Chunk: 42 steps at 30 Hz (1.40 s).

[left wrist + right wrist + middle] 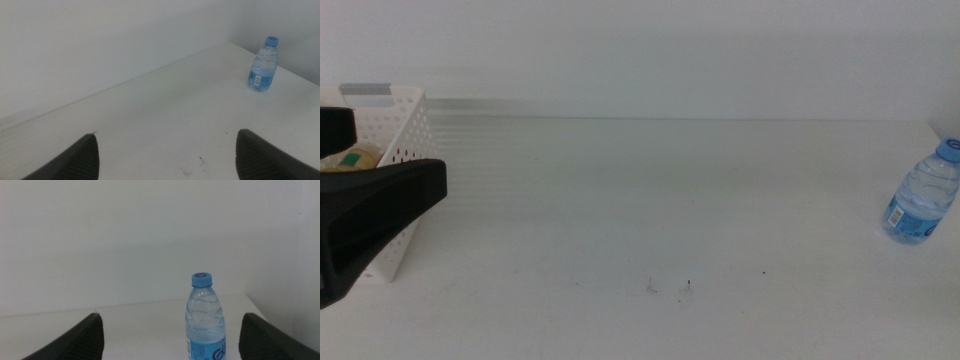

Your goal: Use arms to grab the bottles and put them into the dustbin to the left of the table.

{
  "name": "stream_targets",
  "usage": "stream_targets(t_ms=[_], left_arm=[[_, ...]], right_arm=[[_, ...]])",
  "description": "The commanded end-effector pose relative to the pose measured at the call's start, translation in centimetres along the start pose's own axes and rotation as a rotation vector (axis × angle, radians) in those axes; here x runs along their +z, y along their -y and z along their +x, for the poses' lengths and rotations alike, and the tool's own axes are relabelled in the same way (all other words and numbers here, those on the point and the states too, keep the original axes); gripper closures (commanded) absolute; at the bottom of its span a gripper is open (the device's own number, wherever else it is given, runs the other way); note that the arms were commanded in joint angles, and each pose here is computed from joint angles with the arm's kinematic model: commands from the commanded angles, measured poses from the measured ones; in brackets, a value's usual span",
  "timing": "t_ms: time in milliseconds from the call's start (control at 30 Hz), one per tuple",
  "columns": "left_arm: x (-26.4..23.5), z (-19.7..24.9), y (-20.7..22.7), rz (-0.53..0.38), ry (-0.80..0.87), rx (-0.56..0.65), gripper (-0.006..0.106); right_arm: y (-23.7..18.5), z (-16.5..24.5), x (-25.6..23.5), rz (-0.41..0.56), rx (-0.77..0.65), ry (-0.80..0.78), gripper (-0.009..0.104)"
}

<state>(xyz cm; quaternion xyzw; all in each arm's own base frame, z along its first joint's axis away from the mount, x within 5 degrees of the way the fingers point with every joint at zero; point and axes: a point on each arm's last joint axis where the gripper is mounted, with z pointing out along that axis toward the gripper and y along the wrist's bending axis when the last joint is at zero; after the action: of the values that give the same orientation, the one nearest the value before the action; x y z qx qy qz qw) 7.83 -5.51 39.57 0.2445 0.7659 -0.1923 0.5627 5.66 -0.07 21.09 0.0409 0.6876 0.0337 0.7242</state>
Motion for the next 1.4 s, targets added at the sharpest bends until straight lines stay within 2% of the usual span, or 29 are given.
stream_targets(t_ms=[0,133,267,600,1067,1200,1300,1367], left_arm=[[-0.1,-0.1,0.0,-0.001,0.017,0.003,0.007],[-0.1,-0.1,0.0,-0.001,0.017,0.003,0.007],[-0.1,-0.1,0.0,-0.001,0.017,0.003,0.007],[-0.1,-0.1,0.0,-0.001,0.017,0.003,0.007],[-0.1,-0.1,0.0,-0.001,0.017,0.003,0.007],[-0.1,-0.1,0.0,-0.001,0.017,0.003,0.007],[-0.1,-0.1,0.0,-0.001,0.017,0.003,0.007],[-0.1,-0.1,0.0,-0.001,0.017,0.003,0.007]], right_arm=[[0.0,-0.2,0.0,0.004,-0.016,0.037,0.014],[-0.1,-1.0,-0.1,-0.004,-0.057,0.127,0.014],[-0.1,-1.1,-0.1,-0.003,-0.082,0.135,0.014],[0.2,1.3,5.0,0.009,-0.121,-0.169,0.014],[0.5,3.4,8.3,0.025,-0.1,-0.211,0.014],[0.4,3.5,8.5,0.009,-0.151,-0.216,0.014],[1.1,3.4,8.5,0.057,-0.155,-0.212,0.014],[1.9,3.1,8.4,0.115,-0.104,-0.185,0.014]])
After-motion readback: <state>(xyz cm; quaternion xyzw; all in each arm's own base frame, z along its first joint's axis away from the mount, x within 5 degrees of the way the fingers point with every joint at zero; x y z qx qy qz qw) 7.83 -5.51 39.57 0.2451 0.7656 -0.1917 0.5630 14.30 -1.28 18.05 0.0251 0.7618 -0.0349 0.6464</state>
